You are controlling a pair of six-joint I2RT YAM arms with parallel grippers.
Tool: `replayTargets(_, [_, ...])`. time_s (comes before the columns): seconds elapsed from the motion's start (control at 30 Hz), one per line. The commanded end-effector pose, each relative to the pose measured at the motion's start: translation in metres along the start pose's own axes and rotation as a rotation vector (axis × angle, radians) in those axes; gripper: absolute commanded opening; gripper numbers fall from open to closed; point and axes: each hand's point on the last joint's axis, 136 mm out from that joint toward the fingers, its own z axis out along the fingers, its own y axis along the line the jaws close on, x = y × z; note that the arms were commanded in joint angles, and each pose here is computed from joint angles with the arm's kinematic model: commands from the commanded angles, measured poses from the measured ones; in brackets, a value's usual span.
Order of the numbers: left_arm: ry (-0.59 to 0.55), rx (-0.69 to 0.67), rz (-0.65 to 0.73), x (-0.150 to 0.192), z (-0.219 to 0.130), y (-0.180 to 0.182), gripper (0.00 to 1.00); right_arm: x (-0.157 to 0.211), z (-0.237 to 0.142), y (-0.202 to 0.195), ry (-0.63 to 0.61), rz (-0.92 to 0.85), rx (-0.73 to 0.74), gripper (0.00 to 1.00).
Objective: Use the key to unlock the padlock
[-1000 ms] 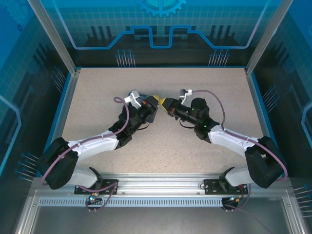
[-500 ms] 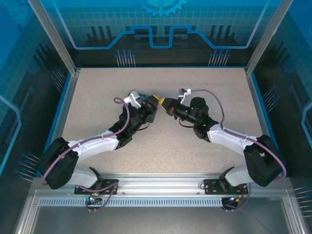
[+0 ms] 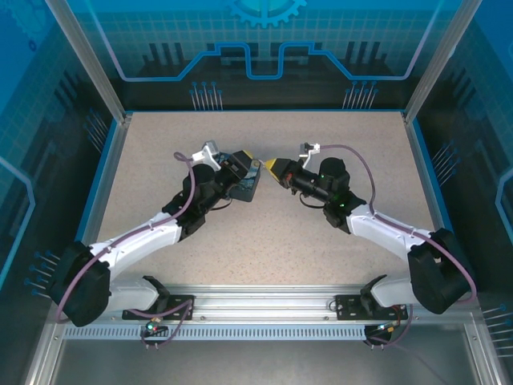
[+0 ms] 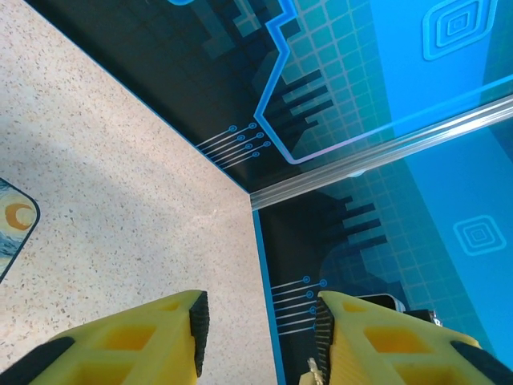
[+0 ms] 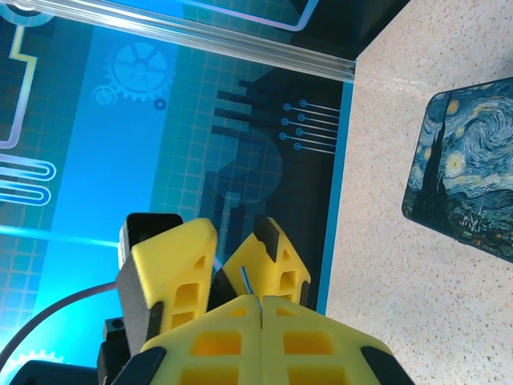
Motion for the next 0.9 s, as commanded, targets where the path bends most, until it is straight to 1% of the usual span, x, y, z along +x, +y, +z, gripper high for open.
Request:
replayTargets(0.0, [0.056, 0.053, 0.021, 0.005, 0.002, -0.018, 0.38, -0.002, -0.003, 0.004, 0.007, -0.010, -0.008, 0.00])
replayTargets(0.1, [0.076, 0.082, 0.005, 0.009, 0.007, -0.023, 0.34, -0.001, -0.001, 0.005, 0.011, -0.003, -0.016, 0.00])
replayTargets(0.47, [0.101, 0.132, -0.057, 0.019, 0.016, -0.025, 0.32, 0.001, 0.002, -0.001, 0.016, 0.006, -0.003, 0.00])
replayTargets(0.57, [0.099, 0.139, -0.066, 0.020, 0.017, -0.025, 0.30, 0.002, 0.003, -0.004, 0.019, 0.010, 0.002, 0.00])
replayTargets(0.67, [0.101, 0.146, -0.065, 0.021, 0.018, -0.028, 0.26, 0.003, 0.004, -0.005, 0.021, 0.014, 0.003, 0.00])
replayTargets(0.77, [0.100, 0.143, -0.064, 0.021, 0.019, -0.028, 0.19, 0.002, 0.004, -0.005, 0.019, 0.014, 0.001, 0.00])
replayTargets(0.87, [0.100, 0.145, -0.065, 0.021, 0.019, -0.029, 0.16, 0.002, 0.005, -0.005, 0.020, 0.015, 0.002, 0.00])
